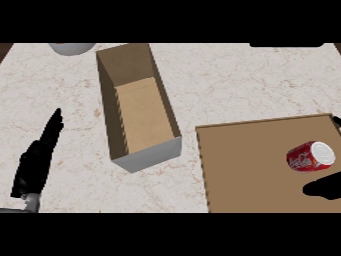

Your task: Pick the can from the tray and place it in the cardboard box

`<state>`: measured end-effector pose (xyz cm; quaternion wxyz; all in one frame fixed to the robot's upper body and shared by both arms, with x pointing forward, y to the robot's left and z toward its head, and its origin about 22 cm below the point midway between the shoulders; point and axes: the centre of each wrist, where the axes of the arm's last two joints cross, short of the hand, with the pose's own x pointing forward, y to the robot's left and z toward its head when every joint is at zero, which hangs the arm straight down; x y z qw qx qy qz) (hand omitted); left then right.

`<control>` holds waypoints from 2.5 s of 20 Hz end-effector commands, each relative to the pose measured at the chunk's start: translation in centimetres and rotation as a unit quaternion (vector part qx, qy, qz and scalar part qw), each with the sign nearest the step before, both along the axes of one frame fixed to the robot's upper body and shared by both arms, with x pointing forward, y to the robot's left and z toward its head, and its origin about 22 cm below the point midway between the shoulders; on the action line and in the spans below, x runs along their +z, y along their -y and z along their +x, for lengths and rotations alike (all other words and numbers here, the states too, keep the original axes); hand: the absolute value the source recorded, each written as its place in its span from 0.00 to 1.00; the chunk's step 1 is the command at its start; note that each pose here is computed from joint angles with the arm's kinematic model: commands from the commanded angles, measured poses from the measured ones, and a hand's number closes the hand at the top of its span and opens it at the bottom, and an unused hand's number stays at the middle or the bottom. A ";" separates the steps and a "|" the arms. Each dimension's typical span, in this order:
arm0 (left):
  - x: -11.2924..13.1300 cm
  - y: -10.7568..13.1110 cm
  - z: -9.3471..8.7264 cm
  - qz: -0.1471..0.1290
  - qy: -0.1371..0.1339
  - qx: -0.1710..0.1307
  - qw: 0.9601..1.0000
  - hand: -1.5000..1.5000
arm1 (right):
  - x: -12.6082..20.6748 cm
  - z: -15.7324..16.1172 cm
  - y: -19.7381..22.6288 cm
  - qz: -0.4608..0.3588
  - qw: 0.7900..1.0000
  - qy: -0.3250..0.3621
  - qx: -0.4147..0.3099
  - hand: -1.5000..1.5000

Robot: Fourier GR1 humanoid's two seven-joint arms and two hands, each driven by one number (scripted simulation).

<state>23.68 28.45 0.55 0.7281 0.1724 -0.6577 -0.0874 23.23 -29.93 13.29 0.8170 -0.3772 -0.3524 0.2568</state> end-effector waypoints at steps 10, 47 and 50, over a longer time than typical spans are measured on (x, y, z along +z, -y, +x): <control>-1.1 -0.2 1.3 0.006 -0.001 0.004 1.000 0.50 | -2.4 0.2 -0.4 -0.009 0.999 -0.023 -0.024 0.00; 1.5 -0.5 0.3 0.008 0.000 0.001 1.000 0.50 | -8.1 -3.0 -10.4 -0.165 0.981 0.045 0.092 1.00; 1.1 -2.1 0.6 -0.003 -0.006 0.001 1.000 0.50 | -7.9 -5.2 -14.5 -0.191 0.973 0.063 0.111 1.00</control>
